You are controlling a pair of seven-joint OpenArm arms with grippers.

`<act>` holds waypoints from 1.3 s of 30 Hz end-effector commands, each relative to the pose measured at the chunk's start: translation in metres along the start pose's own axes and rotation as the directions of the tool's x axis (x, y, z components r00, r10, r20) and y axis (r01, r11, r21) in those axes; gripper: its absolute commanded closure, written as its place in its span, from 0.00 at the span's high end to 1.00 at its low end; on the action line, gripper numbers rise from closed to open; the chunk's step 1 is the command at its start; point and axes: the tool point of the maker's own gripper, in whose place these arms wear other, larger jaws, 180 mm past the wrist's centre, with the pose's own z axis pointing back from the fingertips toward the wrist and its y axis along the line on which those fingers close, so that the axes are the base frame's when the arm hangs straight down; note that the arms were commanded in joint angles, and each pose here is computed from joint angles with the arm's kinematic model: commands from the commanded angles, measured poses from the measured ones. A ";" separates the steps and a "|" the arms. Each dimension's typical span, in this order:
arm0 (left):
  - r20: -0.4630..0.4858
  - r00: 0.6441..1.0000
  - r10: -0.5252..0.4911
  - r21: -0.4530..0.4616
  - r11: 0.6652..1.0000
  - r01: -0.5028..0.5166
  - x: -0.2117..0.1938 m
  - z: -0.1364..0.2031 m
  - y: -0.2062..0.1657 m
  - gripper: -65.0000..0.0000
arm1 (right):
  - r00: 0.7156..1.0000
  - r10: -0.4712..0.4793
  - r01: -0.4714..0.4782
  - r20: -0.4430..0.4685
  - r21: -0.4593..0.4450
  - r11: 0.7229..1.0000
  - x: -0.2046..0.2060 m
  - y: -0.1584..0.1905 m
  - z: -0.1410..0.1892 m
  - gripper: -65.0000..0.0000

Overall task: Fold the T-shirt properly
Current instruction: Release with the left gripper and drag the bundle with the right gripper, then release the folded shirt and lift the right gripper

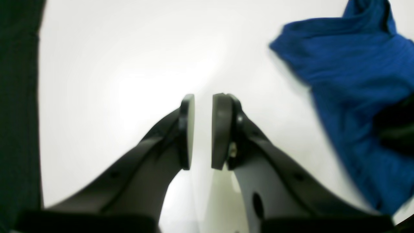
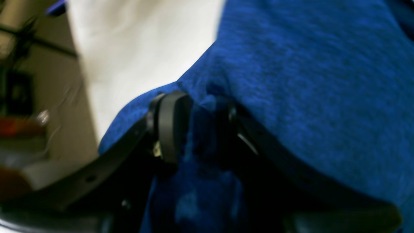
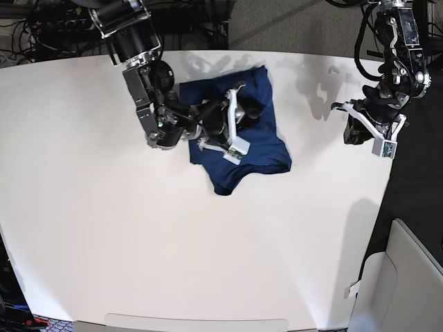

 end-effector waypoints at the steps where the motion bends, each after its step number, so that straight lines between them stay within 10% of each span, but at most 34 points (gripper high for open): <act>1: 0.046 0.999 -0.015 0.002 1.000 0.015 0.015 0.004 0.002 0.12 | 1.000 0.019 -0.019 0.014 -0.027 0.999 0.005 -0.010 0.008 0.29; 13: 0.032 0.999 -0.022 -0.002 1.000 0.022 0.007 0.008 -0.002 0.12 | 0.999 0.002 0.007 0.034 -0.253 0.967 -0.022 -0.096 0.087 0.29; 24: 0.003 0.999 -0.054 -0.006 0.999 0.054 -0.010 0.029 -0.013 0.12 | 0.993 0.054 -0.100 -0.103 -0.526 0.845 -0.025 -0.166 0.152 0.29; 39: -0.014 0.999 -0.029 0.061 0.998 0.030 -0.019 0.042 0.011 0.12 | 0.989 0.094 -0.138 -0.114 -0.482 0.865 -0.030 -0.122 0.132 0.29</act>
